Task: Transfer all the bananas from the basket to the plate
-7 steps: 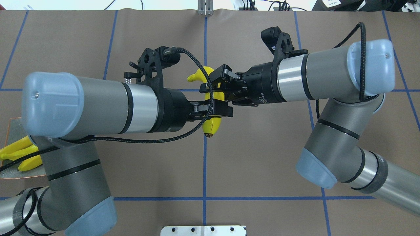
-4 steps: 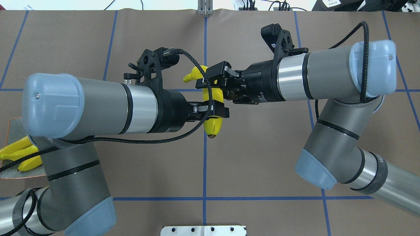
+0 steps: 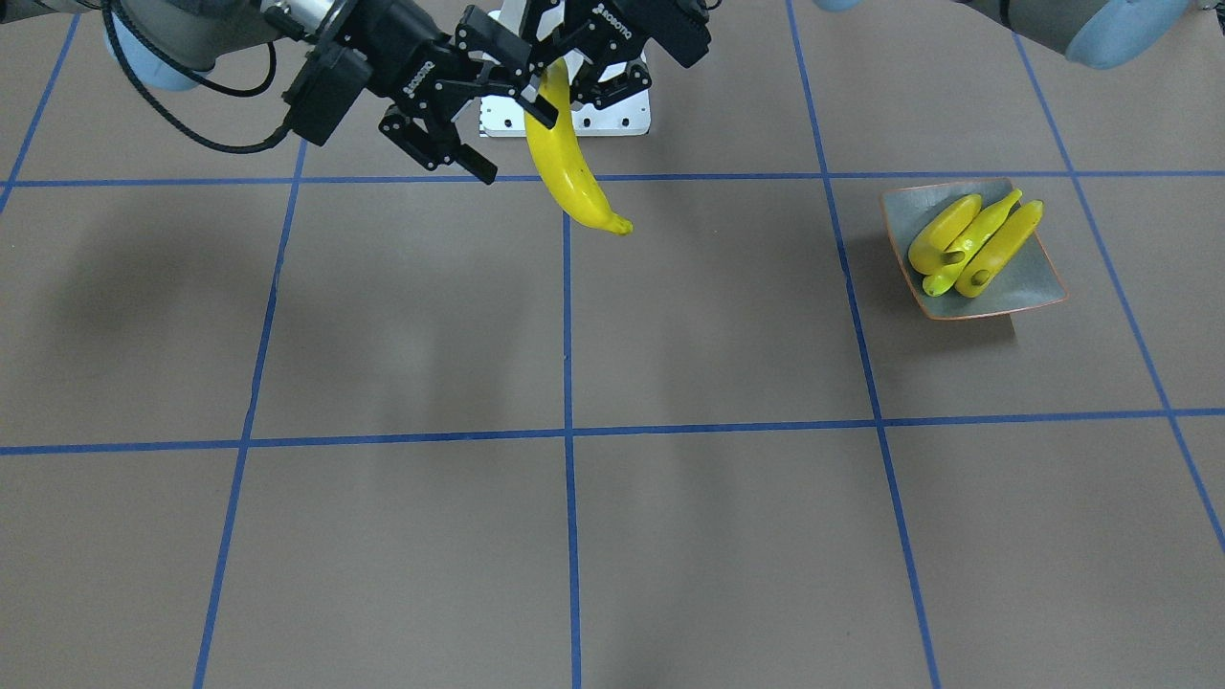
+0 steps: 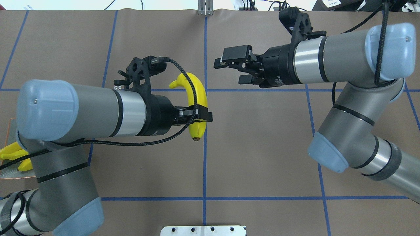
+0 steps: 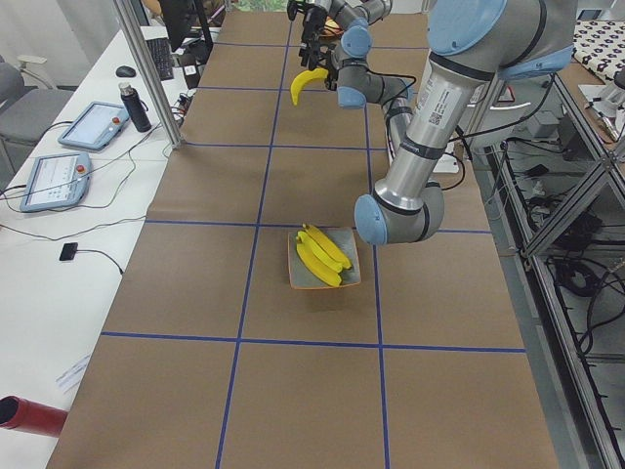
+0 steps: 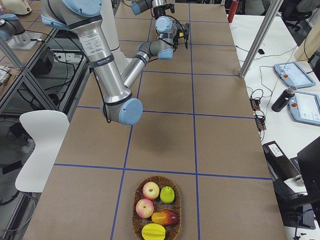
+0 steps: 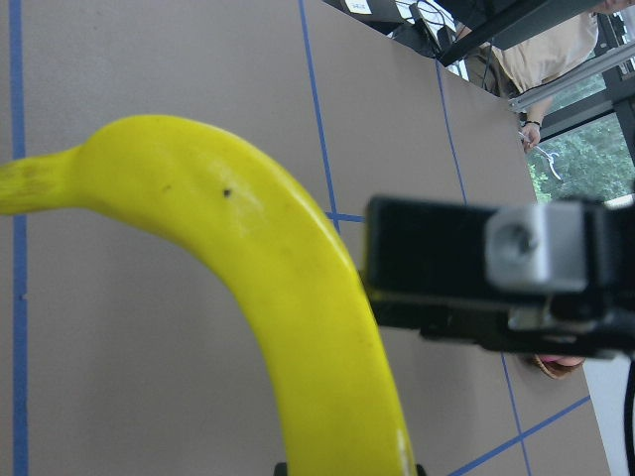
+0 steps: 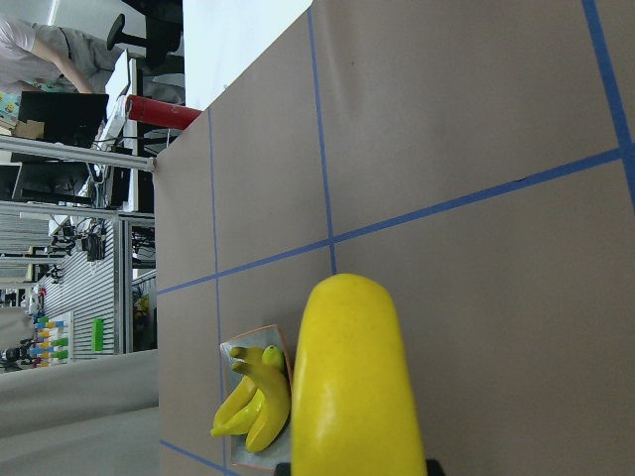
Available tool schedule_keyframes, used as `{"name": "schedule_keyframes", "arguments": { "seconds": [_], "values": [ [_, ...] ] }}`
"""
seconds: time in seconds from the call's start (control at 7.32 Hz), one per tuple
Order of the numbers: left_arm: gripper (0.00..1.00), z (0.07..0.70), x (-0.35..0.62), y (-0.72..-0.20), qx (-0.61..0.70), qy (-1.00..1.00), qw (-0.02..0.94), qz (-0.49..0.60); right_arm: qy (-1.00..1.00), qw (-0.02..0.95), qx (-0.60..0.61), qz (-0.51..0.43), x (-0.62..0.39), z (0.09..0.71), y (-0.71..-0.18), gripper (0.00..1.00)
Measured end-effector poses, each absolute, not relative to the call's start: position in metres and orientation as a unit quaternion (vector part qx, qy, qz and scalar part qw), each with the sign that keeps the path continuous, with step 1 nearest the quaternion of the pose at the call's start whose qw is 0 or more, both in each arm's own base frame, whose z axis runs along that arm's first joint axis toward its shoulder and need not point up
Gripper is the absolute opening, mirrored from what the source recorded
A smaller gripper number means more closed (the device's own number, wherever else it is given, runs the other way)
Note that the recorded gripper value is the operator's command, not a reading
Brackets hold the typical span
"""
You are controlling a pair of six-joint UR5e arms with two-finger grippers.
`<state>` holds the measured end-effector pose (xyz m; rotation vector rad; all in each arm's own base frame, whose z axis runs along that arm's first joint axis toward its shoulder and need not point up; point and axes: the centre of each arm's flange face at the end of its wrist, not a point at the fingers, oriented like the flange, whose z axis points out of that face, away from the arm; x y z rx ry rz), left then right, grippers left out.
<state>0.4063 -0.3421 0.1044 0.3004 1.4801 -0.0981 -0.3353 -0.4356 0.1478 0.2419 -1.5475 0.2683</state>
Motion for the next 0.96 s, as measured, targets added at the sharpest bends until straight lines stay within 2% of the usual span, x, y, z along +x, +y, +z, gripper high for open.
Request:
{"name": "schedule_keyframes", "arguments": {
  "seconds": [0.41,0.96],
  "values": [
    [0.00,0.221,0.359,-0.355,0.165,0.585,0.793,-0.037,-0.584,0.791,0.140,0.119,-0.300,0.215,-0.481,1.00],
    [0.00,0.337,0.301,-0.349,0.258,0.439,0.852,0.120,-0.484,0.857,0.158,0.079,-0.242,0.283,-0.511,1.00]
  ]
}}
